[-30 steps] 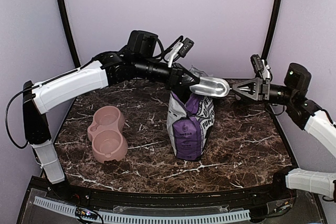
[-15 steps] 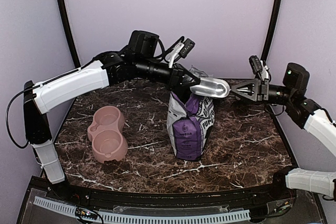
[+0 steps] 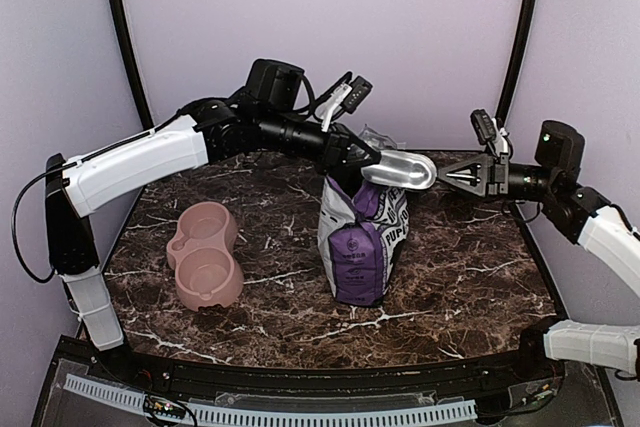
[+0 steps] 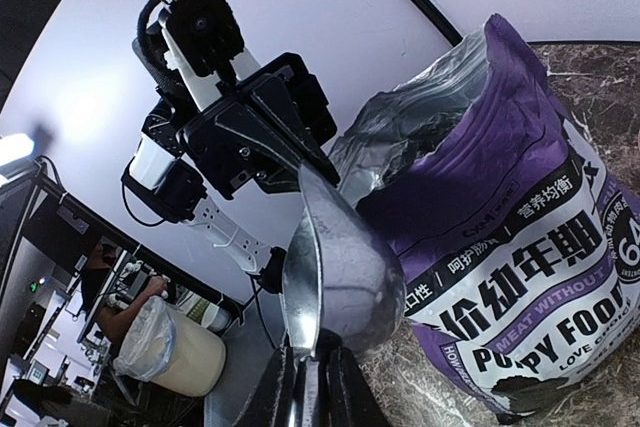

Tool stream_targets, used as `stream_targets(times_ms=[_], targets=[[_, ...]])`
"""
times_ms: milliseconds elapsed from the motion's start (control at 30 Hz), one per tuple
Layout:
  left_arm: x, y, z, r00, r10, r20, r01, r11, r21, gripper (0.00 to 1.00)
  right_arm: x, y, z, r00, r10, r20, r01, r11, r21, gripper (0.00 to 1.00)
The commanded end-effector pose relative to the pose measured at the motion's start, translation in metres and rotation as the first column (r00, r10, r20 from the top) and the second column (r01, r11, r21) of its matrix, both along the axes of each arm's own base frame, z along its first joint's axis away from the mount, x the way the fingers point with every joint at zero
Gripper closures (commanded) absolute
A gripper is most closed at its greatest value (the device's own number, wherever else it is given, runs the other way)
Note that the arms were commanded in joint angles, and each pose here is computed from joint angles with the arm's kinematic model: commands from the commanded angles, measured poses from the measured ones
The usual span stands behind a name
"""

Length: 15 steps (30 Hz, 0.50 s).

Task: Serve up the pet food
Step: Pass from the left arm to the right

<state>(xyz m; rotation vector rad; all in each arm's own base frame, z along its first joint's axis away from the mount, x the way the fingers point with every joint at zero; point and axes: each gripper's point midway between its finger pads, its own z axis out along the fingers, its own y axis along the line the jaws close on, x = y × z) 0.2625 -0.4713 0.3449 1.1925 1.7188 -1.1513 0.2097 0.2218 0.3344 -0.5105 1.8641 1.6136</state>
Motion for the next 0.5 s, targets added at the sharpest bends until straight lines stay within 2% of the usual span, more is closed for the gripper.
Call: stream_targets(times_ms=[0, 67, 467], targets=[[0.001, -0.003, 0.01, 0.999, 0.006, 0.035, -0.006, 1.0, -0.011, 1.0, -0.01, 0.003, 0.017, 0.997, 0.037, 0.073, -0.037, 0.999, 0.003, 0.97], [0.0, -0.003, 0.01, 0.999, 0.006, 0.034, -0.005, 1.0, -0.011, 1.0, -0.009, 0.003, 0.015, 0.997, 0.031, 0.076, -0.031, 1.0, -0.007, 1.0], [0.007, 0.004, 0.019, 0.997, 0.067, 0.047, -0.067, 0.998, 0.007, 0.96, 0.006, -0.004, 0.004, 0.993, -0.073, 0.088, 0.079, 0.995, -0.068, 1.0]])
